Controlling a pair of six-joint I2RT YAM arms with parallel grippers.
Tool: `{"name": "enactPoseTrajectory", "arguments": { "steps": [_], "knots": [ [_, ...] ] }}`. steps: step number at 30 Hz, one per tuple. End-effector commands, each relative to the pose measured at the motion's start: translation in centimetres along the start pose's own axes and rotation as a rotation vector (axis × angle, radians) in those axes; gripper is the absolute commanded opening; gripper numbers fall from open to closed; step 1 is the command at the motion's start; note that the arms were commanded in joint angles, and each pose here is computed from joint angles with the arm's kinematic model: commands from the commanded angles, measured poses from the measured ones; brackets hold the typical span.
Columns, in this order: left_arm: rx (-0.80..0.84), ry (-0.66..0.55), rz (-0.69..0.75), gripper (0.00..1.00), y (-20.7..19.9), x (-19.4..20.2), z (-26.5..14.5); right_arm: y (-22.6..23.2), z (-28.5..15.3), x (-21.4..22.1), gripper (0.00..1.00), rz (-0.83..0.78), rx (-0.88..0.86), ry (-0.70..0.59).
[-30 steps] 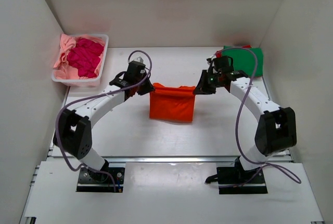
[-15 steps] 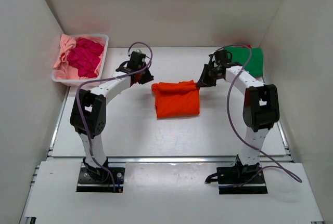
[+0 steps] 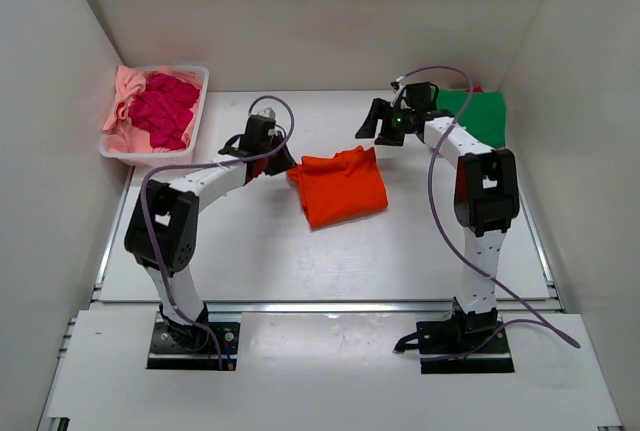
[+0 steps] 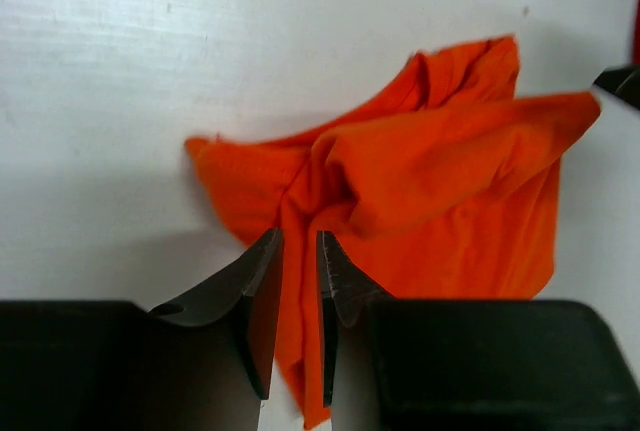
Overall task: Fold and stack the t-shirts
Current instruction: Fold the long partially folded tshirt into a neat square, then put the neatly folded tshirt into the corner of the board with the right arm
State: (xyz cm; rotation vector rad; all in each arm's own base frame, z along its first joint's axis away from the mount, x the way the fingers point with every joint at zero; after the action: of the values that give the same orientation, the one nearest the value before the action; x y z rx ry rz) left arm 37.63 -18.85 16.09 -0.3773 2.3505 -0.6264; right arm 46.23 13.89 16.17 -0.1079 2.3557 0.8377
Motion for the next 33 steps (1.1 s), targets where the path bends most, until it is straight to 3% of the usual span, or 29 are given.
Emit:
{"name": "enactPoseTrajectory", "arguments": {
  "steps": [1,5,10,12,17,21,24,26,33],
  "knots": [
    [0.132,-0.085,0.073,0.31,-2.1,-0.3,-3.4,0.6,-2.8,-2.5,0.69,-0.076,0.022,-0.13],
    [0.275,-0.175,0.103,0.3,-4.6,0.4,-3.8,-1.7,-5.2,-1.9,0.75,-0.036,0.072,-0.163],
    [0.337,-0.082,0.051,0.29,-6.6,2.2,-0.6,-3.3,-7.2,-0.1,0.8,-0.014,0.08,-0.154],
    [0.275,-0.059,0.005,0.26,-5.6,2.8,0.8,-3.5,-7.4,1.1,0.87,-0.023,0.084,-0.127],
    [0.035,-0.007,-0.075,0.23,-0.9,4.3,3.9,-3.2,-6.5,4.0,0.91,-0.023,0.003,-0.03],
    [-0.146,0.056,-0.163,0.22,3.9,5.2,4.1,-1.7,-4.8,6.5,0.92,-0.022,-0.023,0.075],
    [-0.206,0.105,-0.211,0.21,5.7,6.1,4.3,-0.6,-3.1,8.6,0.93,-0.023,0.023,0.15],
    [-0.231,0.199,-0.278,0.21,7.4,7.5,4.6,-0.1,-1.7,9.6,0.95,-0.033,0.04,0.197],
    [-0.203,0.228,-0.29,0.19,7.5,8.5,4.7,1.5,2.0,11.0,0.99,0.013,-0.03,0.298]
  ]
}}
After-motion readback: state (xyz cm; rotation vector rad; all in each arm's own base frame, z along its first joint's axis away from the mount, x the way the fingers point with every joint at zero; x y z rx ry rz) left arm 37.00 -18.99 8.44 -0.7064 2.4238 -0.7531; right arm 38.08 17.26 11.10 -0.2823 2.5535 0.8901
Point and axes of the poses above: each gripper's point midway between its finger pads, its own z axis out along the fingers, its own y axis along the line the jaws close on, x = y × z, the point moved 9 cm from there along -z, back along the fingers, and after that the axes turned 5 degrees about -z, right-handed, at the moved point
